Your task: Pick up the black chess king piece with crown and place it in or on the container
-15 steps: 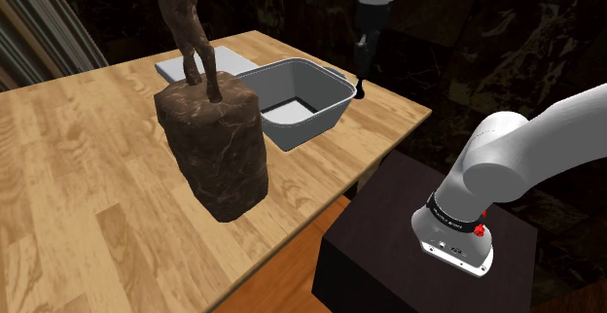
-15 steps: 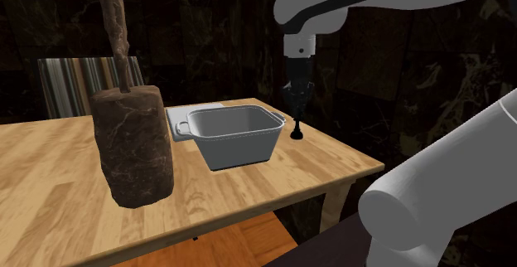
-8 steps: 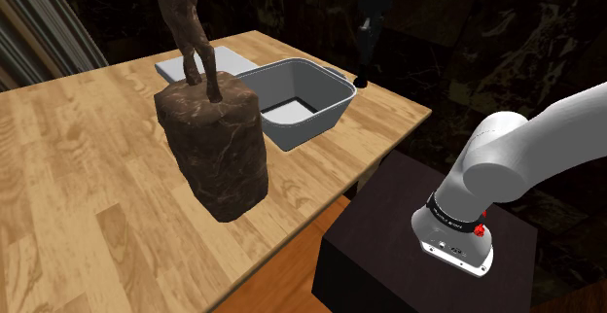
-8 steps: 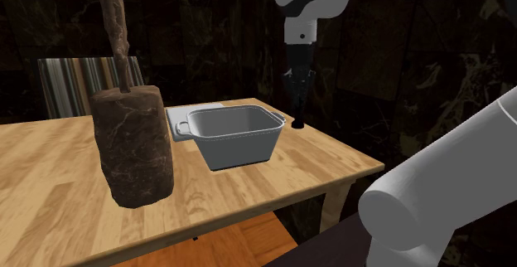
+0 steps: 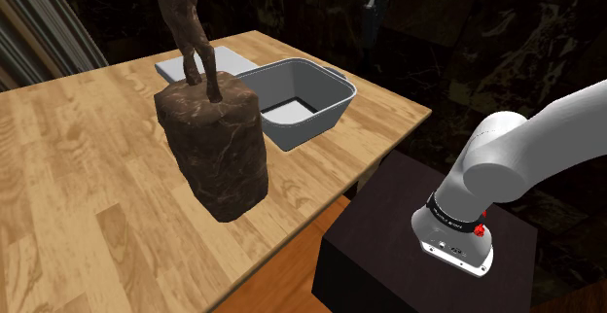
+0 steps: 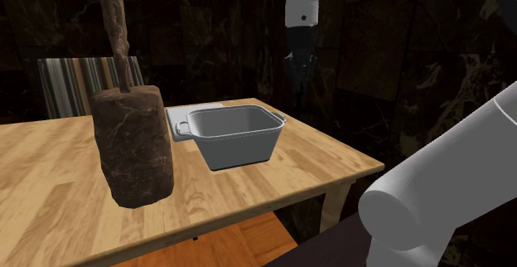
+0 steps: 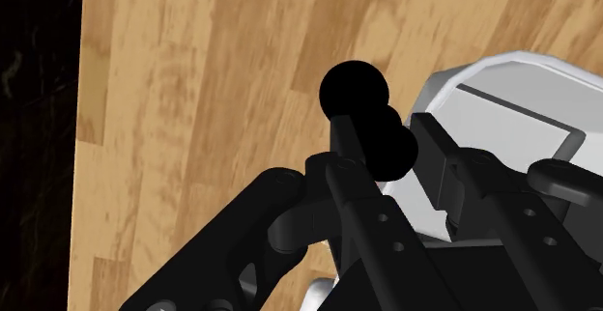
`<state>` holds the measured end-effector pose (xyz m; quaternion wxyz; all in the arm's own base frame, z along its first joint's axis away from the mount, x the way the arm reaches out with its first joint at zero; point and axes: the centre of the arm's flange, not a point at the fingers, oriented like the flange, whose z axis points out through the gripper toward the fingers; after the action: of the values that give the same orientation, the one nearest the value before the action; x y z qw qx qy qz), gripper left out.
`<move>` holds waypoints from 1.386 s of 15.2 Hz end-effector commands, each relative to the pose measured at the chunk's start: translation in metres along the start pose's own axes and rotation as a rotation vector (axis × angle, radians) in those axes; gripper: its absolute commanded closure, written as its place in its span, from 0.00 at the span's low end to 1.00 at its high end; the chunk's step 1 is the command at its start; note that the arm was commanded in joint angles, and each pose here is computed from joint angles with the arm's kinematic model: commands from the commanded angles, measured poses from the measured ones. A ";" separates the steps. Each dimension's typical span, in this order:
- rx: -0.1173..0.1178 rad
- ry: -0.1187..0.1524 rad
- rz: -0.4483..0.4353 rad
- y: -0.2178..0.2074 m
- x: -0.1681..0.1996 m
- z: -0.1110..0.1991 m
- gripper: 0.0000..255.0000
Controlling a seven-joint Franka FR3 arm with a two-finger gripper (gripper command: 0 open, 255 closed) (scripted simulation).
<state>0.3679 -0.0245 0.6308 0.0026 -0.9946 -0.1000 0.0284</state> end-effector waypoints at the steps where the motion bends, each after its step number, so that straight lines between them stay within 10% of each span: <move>1: 0.000 0.000 0.000 0.000 0.000 -0.010 1.00; 10: 0.000 0.000 0.000 -0.001 -0.002 -0.055 1.00; 21: 0.000 0.000 0.000 -0.105 0.094 -0.082 1.00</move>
<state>0.4361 0.0850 0.7093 0.0021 -0.9945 -0.1003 0.0288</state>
